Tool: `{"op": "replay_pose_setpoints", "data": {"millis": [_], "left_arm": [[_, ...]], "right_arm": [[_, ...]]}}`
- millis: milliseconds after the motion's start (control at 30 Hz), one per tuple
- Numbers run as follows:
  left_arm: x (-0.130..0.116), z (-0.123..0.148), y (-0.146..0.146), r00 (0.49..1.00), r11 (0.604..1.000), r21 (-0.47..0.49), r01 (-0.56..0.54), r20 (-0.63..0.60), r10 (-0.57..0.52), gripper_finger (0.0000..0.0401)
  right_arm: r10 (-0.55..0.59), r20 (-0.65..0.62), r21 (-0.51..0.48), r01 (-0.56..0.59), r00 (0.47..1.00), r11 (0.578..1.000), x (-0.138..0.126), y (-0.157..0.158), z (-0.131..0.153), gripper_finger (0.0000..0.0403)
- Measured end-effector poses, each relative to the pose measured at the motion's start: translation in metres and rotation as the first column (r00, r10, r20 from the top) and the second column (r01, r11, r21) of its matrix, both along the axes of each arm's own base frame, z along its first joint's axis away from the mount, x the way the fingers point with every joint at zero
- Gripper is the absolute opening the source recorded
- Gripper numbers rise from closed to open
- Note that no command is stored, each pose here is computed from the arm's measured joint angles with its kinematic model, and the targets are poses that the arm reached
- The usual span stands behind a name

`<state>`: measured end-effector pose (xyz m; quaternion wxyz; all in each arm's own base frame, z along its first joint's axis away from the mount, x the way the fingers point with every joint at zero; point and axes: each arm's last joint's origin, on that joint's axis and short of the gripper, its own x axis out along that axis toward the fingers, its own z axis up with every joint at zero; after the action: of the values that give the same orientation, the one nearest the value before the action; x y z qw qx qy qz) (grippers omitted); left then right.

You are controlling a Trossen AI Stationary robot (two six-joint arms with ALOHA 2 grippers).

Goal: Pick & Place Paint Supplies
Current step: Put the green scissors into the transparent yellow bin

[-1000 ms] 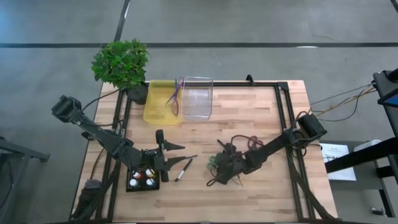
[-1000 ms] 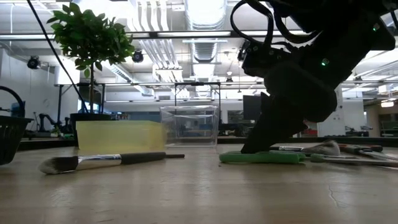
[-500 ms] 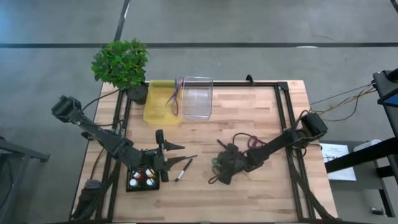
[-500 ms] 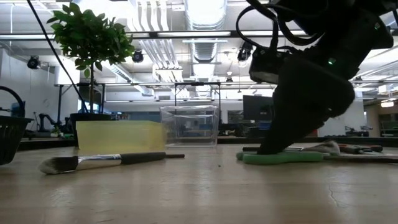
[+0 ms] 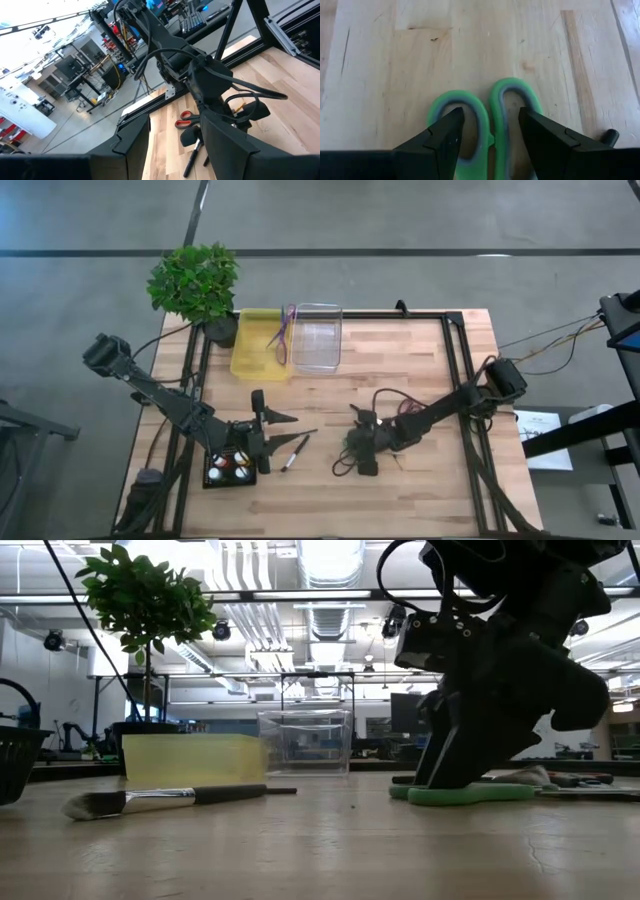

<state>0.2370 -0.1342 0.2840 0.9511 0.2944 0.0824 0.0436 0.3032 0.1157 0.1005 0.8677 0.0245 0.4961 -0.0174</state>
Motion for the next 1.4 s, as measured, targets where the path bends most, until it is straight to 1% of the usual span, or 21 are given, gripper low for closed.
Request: {"op": "replay_pose_setpoints", "data": {"millis": [167,267,367,467,533,733,867,967,1100,1400], "left_arm": [[0.0,0.0,0.0,1.0,1.0,-0.001,0.0,0.0,0.0,0.0186],[0.0,0.0,0.0,1.0,1.0,-0.001,0.0,0.0,0.0,0.0186],[0.0,0.0,0.0,1.0,1.0,-0.001,0.0,0.0,0.0,0.0186],[0.0,0.0,0.0,1.0,1.0,-0.001,0.0,0.0,0.0,0.0186],[0.0,0.0,0.0,1.0,1.0,-0.001,0.0,0.0,0.0,0.0186],[0.0,0.0,0.0,1.0,1.0,0.002,0.0,0.0,0.0,0.0186],[0.0,0.0,0.0,1.0,1.0,0.002,0.001,0.0,-0.001,0.0186],[0.0,0.0,0.0,1.0,1.0,0.002,0.001,0.0,-0.001,0.0186],[0.0,0.0,0.0,1.0,1.0,0.003,0.0,0.0,0.0,0.0186],[0.0,0.0,0.0,1.0,1.0,0.006,0.001,-0.001,-0.001,0.0186]], "right_arm": [[-0.047,0.001,0.024,0.047,0.999,0.999,0.001,-0.003,0.0,0.0197],[-0.068,0.004,0.029,0.068,0.998,0.997,0.001,-0.004,0.0,0.0184],[-0.074,0.004,0.025,0.074,0.997,0.997,0.001,-0.004,0.0,0.0146],[-0.077,0.003,0.02,0.077,0.997,0.997,0.001,-0.005,0.0,0.0094],[-0.074,0.002,0.02,0.074,0.997,0.997,0.001,-0.005,0.0,0.0067],[-0.05,0.014,0.013,0.05,0.999,0.999,0.002,-0.004,0.001,0.0066],[-0.009,0.061,0.018,0.008,0.998,1.0,0.005,-0.001,0.004,0.0066],[0.015,0.096,0.013,-0.016,0.995,1.0,0.004,0.001,0.011,0.0066],[0.05,0.133,-0.023,-0.047,0.99,0.999,-0.001,0.009,0.022,0.0066],[0.106,0.304,-0.092,-0.081,0.947,0.992,-0.009,0.029,0.056,0.0066]]}}
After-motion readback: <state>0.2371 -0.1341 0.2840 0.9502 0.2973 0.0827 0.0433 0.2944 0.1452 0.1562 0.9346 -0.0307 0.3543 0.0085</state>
